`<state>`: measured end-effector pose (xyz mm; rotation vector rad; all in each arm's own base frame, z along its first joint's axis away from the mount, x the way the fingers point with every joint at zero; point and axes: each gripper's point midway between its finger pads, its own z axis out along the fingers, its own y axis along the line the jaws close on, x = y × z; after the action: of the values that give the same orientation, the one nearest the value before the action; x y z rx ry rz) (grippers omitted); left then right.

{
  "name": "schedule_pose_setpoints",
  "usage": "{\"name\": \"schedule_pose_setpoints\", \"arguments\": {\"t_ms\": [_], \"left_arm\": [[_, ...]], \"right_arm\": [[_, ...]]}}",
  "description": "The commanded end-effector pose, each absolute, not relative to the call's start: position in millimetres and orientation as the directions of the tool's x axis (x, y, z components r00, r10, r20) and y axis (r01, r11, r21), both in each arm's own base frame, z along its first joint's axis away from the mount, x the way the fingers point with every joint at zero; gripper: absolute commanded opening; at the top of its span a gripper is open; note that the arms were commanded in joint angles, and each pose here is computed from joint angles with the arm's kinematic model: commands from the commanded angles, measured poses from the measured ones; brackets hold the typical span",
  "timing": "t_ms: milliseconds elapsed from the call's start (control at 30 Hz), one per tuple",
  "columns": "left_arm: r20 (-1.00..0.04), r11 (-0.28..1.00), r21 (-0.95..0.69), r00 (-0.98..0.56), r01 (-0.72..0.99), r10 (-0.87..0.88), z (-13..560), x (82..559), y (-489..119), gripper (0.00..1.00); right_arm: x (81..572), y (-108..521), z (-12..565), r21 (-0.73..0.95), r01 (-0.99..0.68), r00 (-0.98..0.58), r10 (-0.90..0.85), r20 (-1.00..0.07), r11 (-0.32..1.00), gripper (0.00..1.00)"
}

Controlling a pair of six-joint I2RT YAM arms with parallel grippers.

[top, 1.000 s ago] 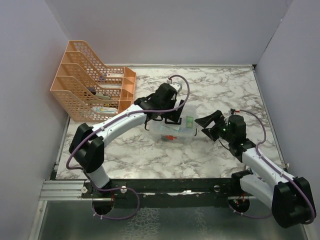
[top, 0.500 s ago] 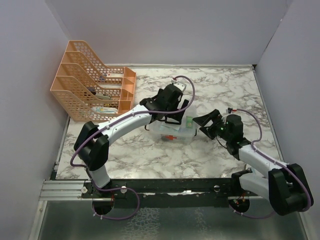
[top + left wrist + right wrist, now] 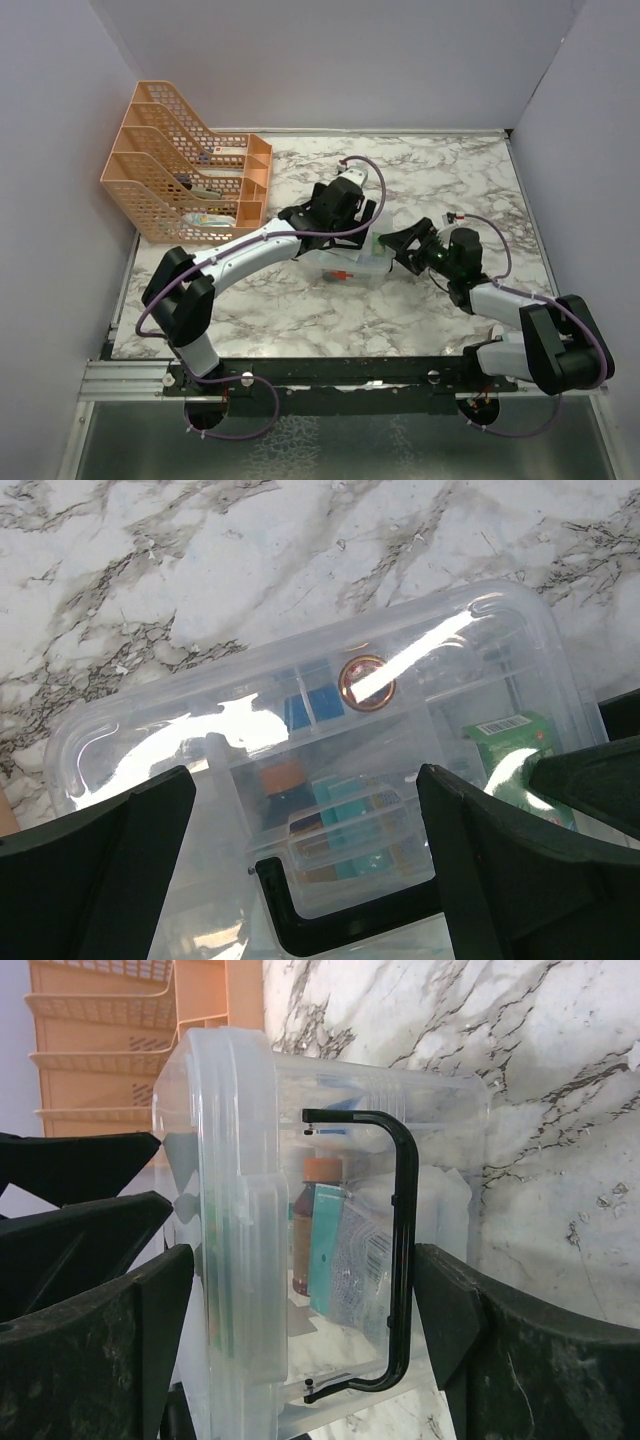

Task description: Organize the medicine kit

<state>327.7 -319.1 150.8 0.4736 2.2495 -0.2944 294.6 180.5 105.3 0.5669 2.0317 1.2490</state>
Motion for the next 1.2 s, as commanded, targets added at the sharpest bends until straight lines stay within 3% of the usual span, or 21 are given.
{"name": "schedule_pose_setpoints", "arguments": {"t_ms": [0,167,300,533,733,933,1167], "left_arm": [[-0.527,0.924,0.029,-0.78,0.381,0.338,73.8,279.1,-274.2,0.97],[-0.523,0.927,0.008,-0.789,0.375,0.324,71.8,274.2,-274.1,0.97],[-0.523,0.927,0.001,-0.79,0.375,0.32,70.8,273.6,-274.3,0.96],[-0.523,0.927,-0.007,-0.792,0.374,0.315,69.9,273.5,-275.6,0.96],[-0.523,0.927,-0.007,-0.792,0.375,0.316,68.9,273.8,-276.1,0.96],[-0.522,0.926,-0.004,-0.791,0.378,0.32,68.3,274.5,-276.4,0.96],[-0.521,0.925,-0.002,-0.789,0.381,0.324,67.7,275.6,-277.5,0.96]], "right_arm": [[269.4,192.6,78.5,0.876,0.002,-0.789,0.539,-0.295,0.482,0.86],[270.1,188.5,79.5,0.86,0.01,-0.781,0.541,-0.311,0.51,0.77],[271.2,182.0,79.7,0.832,0.036,-0.774,0.542,-0.328,0.554,0.61],[271.7,166.4,84.5,0.78,0.097,-0.743,0.567,-0.356,0.618,0.51],[271.8,169.4,114.3,0.796,0.025,-0.73,0.555,-0.398,0.605,0.41],[269.1,175.0,141.3,0.812,-0.057,-0.725,0.535,-0.433,0.58,0.37],[267.9,174.9,154.1,0.806,-0.104,-0.709,0.525,-0.471,0.583,0.46]]}}
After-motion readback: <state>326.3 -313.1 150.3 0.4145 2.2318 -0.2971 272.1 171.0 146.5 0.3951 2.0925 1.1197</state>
